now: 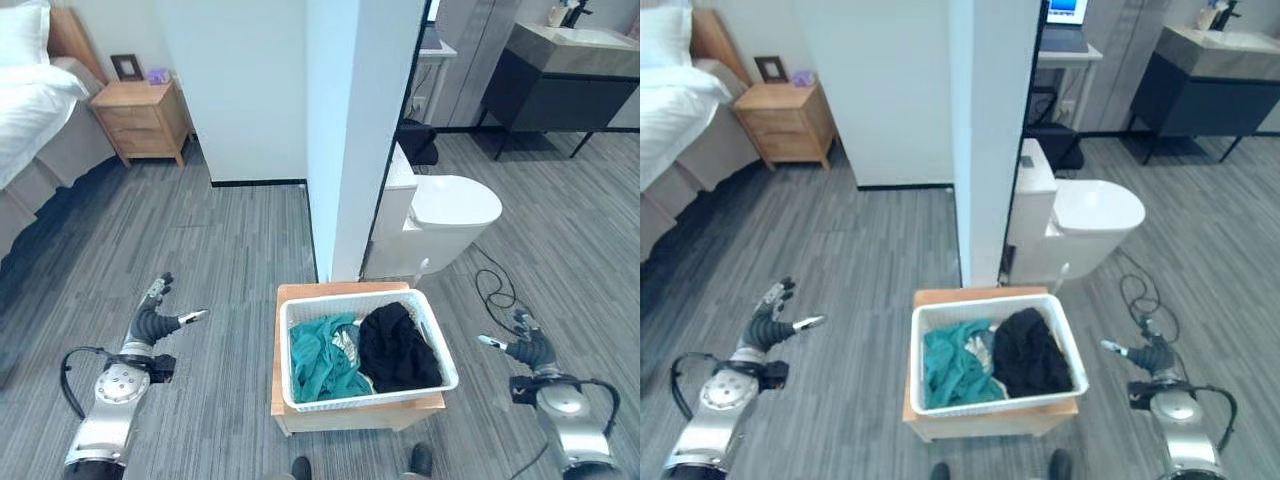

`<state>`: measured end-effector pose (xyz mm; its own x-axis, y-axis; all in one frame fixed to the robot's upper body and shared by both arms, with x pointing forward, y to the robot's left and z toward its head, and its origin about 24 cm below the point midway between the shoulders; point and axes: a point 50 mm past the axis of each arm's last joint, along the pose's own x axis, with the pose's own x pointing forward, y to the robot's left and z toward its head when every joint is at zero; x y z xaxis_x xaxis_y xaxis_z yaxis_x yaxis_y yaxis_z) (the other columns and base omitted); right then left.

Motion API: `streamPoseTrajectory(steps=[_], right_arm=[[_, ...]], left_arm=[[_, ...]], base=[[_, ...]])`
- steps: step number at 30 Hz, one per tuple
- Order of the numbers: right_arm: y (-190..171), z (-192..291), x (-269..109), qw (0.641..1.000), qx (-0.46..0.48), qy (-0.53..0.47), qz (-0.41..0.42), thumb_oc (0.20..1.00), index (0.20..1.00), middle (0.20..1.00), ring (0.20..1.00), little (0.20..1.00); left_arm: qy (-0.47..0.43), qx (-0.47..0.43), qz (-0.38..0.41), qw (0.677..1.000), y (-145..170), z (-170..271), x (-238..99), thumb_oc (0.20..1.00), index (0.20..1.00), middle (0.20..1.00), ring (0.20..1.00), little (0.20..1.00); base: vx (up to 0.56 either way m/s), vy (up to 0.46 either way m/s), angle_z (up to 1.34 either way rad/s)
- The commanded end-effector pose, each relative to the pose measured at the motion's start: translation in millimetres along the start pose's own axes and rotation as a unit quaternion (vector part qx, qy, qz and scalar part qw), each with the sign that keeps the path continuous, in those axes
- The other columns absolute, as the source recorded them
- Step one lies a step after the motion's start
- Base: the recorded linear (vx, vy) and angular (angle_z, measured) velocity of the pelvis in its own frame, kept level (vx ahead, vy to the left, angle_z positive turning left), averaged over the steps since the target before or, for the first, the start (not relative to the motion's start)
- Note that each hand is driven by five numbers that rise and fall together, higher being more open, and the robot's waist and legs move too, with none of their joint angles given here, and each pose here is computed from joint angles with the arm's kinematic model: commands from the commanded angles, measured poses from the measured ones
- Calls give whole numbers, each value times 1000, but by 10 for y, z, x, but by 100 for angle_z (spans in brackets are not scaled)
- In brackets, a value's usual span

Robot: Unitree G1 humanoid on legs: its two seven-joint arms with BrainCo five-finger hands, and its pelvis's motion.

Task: Grab the laundry basket,head to the washer,open it,put in the laundry and shut it.

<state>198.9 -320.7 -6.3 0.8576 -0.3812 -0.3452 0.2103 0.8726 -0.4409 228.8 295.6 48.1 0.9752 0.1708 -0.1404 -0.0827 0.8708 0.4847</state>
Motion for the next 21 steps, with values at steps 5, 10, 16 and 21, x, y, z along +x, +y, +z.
streamPoseTrajectory(steps=[5, 10, 16, 21], right_arm=[[-223, 296, 77, 999, -20, -38, -3, 1000, 1000, 1000, 1000, 1000], [-10, 459, 79, 996, -17, -69, 48, 1000, 1000, 1000, 1000, 1000], [308, 815, 133, 987, 8, -135, 92, 1000, 1000, 1000, 1000, 1000], [684, 1081, 180, 973, 70, -168, 139, 1000, 1000, 1000, 1000, 1000]], left_arm=[[44, -5, -98, 994, -13, -26, 64, 1000, 1000, 1000, 1000, 1000], [59, 36, -84, 994, 14, 61, 334, 1000, 1000, 1000, 1000, 1000], [53, 52, -38, 997, 30, 247, 650, 1000, 1000, 1000, 1000, 1000], [57, 54, -3, 997, 49, 465, 955, 1000, 1000, 1000, 1000, 1000]], base=[[110, -113, 4], [-40, -84, 18], [-219, -38, -2], [-193, 4, 2]])
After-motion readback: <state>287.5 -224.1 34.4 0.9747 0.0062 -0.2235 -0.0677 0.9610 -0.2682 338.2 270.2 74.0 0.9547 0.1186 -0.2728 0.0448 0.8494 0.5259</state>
